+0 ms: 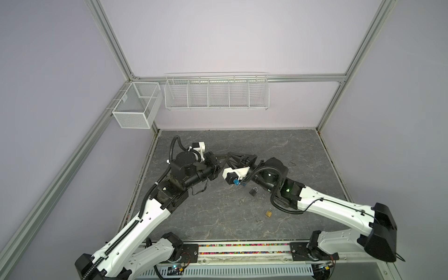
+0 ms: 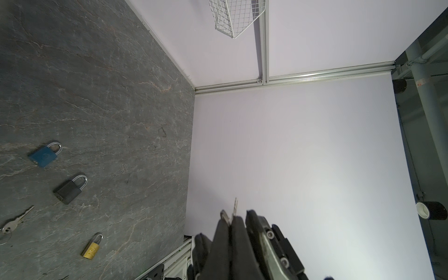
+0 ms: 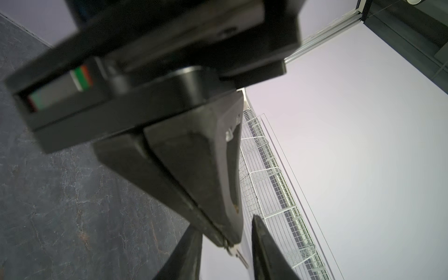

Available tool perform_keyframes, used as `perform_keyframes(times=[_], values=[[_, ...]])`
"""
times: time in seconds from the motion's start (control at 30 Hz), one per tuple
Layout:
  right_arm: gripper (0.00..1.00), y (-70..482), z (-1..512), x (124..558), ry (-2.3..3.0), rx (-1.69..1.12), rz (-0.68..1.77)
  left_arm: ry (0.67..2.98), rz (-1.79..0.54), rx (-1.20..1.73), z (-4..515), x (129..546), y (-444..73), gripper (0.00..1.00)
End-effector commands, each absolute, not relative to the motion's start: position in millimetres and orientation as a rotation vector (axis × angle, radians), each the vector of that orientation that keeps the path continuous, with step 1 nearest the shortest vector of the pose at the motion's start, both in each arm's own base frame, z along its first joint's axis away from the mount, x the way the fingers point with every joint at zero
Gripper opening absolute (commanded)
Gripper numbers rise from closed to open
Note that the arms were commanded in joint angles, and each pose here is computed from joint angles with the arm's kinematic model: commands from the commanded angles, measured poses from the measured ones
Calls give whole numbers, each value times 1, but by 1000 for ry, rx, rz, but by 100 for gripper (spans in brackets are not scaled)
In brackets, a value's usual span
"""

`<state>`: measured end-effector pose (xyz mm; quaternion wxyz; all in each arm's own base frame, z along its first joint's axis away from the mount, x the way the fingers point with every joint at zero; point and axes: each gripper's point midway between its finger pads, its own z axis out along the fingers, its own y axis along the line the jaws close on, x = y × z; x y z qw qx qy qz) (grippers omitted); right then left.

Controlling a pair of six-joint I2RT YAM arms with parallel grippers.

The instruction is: Unlock with the key

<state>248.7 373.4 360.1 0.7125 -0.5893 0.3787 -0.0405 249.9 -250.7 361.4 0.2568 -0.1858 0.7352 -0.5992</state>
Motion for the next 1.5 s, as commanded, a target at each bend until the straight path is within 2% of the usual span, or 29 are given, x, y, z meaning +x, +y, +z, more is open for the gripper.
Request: perform_keyframes(times=[0.0, 0.23, 0.33, 0.53, 0.73, 0.83, 1.03, 1.47], values=[[40, 360, 387, 241, 845, -1257, -27, 1935, -1603, -467, 375, 253, -247, 0], [45, 328, 387, 239, 1033, -1242, 147, 1847, -1493, -406, 386, 263, -237, 0], [50, 304, 391, 247, 1262, -1109, 418, 1751, -1474, -349, 395, 268, -234, 0], [62, 271, 387, 274, 1662, -647, 955, 1569, -1402, -224, 399, 275, -236, 0], [59, 271, 382, 293, 1868, -196, 1450, 1489, -1320, -124, 401, 277, -257, 0], [54, 283, 390, 292, 1851, -150, 1617, 1444, -1332, -128, 399, 279, -265, 0], [53, 288, 410, 285, 1763, -125, 1661, 1415, -1332, -125, 397, 282, -275, 0], [34, 306, 415, 290, 1641, -105, 1747, 1373, -1396, -173, 401, 278, -282, 0]])
